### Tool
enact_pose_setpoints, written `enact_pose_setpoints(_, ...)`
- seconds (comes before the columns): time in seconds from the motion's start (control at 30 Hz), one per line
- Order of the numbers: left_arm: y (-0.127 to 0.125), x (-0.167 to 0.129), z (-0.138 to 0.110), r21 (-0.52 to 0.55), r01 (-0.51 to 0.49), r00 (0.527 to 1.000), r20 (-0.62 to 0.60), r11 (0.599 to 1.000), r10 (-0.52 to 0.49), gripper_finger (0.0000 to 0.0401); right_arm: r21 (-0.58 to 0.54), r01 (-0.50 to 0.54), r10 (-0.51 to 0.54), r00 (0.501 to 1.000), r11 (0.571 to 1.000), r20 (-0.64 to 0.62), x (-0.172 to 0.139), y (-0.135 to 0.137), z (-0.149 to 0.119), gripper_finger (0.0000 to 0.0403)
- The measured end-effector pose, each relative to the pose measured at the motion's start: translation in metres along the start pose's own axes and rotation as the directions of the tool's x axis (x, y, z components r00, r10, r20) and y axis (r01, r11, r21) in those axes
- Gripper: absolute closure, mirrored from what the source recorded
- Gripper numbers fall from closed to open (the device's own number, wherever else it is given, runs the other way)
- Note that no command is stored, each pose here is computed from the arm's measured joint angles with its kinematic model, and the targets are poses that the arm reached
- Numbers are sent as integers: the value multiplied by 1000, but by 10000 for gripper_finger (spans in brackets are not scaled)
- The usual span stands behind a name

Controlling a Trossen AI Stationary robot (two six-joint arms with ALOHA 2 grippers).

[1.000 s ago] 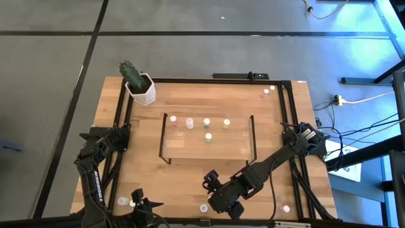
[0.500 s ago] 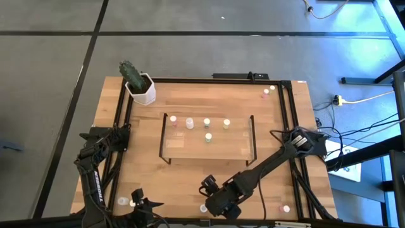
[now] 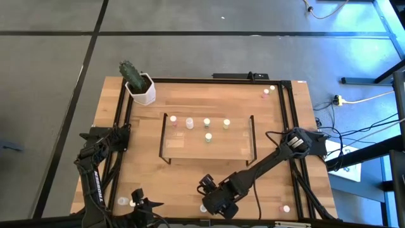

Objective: Pick and place medicine bottles onto shelf by color
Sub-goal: Put the bottom yellow pill bottle on the shelf aligned with the other yellow pill bottle

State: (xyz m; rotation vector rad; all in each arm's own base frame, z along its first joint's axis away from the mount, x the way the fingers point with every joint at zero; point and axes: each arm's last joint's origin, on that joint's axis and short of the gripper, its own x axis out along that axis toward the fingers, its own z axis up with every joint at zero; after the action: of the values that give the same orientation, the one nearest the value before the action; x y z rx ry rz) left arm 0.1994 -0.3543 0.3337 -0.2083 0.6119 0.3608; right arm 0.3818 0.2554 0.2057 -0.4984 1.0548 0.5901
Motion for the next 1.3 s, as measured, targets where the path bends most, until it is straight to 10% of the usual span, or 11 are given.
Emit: enact_pose_setpoints(1.3, 0, 0, 0, 0, 1, 1000, 0, 1000, -1, 189, 10, 20, -19, 999, 1000, -47, 24, -3, -5, 192)
